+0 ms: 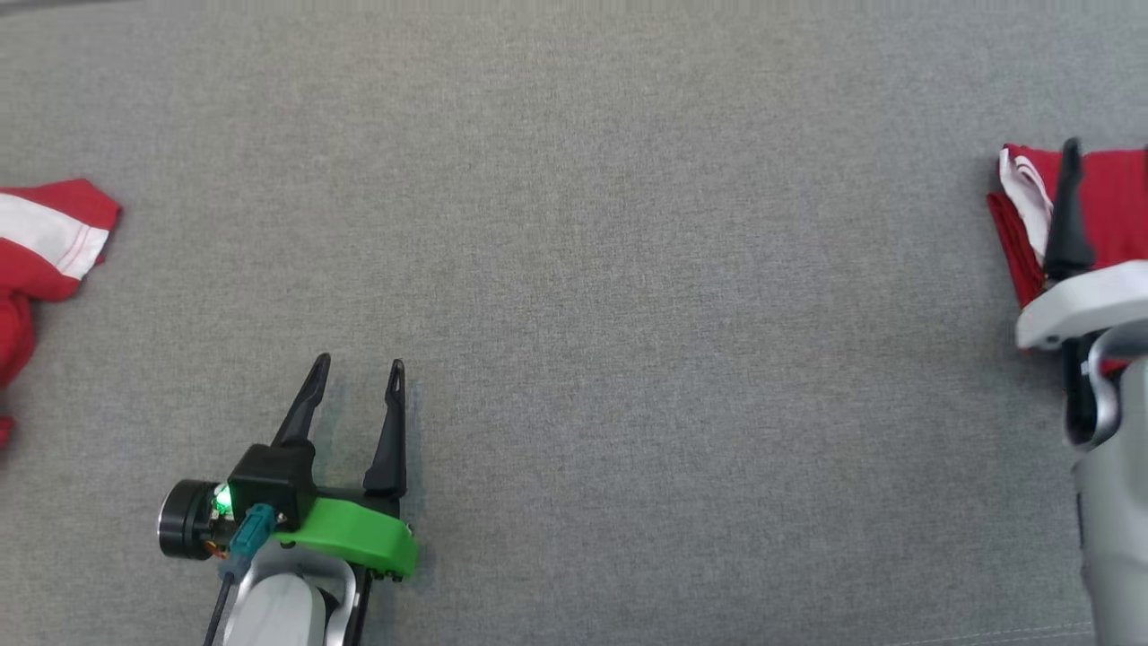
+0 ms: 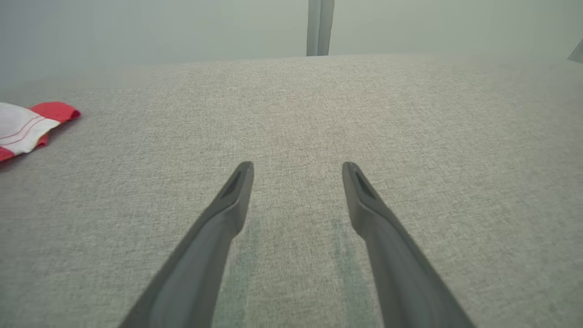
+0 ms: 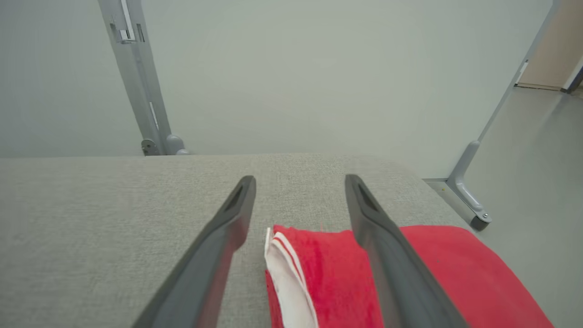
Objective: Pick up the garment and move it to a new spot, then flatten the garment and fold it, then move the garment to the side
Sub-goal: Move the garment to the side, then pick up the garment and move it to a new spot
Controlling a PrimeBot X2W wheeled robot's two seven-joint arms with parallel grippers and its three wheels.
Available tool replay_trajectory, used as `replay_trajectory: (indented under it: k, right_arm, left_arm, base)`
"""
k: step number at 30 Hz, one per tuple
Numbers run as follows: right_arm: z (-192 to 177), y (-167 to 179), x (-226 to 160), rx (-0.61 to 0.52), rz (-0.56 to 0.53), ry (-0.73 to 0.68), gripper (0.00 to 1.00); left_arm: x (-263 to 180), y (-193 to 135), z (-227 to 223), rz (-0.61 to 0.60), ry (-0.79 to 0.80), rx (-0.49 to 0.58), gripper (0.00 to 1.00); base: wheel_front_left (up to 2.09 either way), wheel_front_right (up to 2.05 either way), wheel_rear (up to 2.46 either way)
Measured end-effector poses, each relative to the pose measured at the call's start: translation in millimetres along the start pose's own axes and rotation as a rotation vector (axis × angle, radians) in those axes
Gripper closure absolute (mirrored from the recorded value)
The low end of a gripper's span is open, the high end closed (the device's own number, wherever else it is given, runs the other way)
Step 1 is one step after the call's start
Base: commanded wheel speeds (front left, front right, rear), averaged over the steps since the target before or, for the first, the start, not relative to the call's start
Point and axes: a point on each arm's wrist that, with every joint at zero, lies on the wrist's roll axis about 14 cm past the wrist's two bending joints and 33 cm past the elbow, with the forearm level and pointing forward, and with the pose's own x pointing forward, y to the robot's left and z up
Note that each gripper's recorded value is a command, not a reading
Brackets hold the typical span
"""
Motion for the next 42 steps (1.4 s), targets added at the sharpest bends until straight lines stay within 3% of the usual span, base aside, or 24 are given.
replay_trajectory:
  k: [10, 17, 29, 42]
  right_arm:
    - [-11.6, 60.9, -69.8, 0.096, 0.148, 0.045, 0.00]
    - [-13.1, 81.6, -114.0, 0.165, 0.182, 0.060, 0.00]
    - [32.8, 90.8, -142.4, 0.168, 0.218, -0.078, 0.00]
    - [29.8, 97.2, -151.6, 0.187, 0.235, -0.069, 0.00]
  left_arm:
    - [-31.1, 0.1, 15.2, 0.039, -0.036, -0.021, 0.00]
    - [-62.4, 10.6, 16.5, 0.096, -0.046, -0.031, 0.00]
    - [-91.1, 15.7, 32.1, 0.127, -0.109, -0.028, 0.00]
    - [-98.4, 21.6, 36.8, 0.151, -0.131, -0.041, 0.00]
  base:
    - [0.00, 0.00, 0.00]
    - [0.00, 0.00, 0.00]
    - [0.00, 0.00, 0.00]
    - [0.00, 0.00, 0.00]
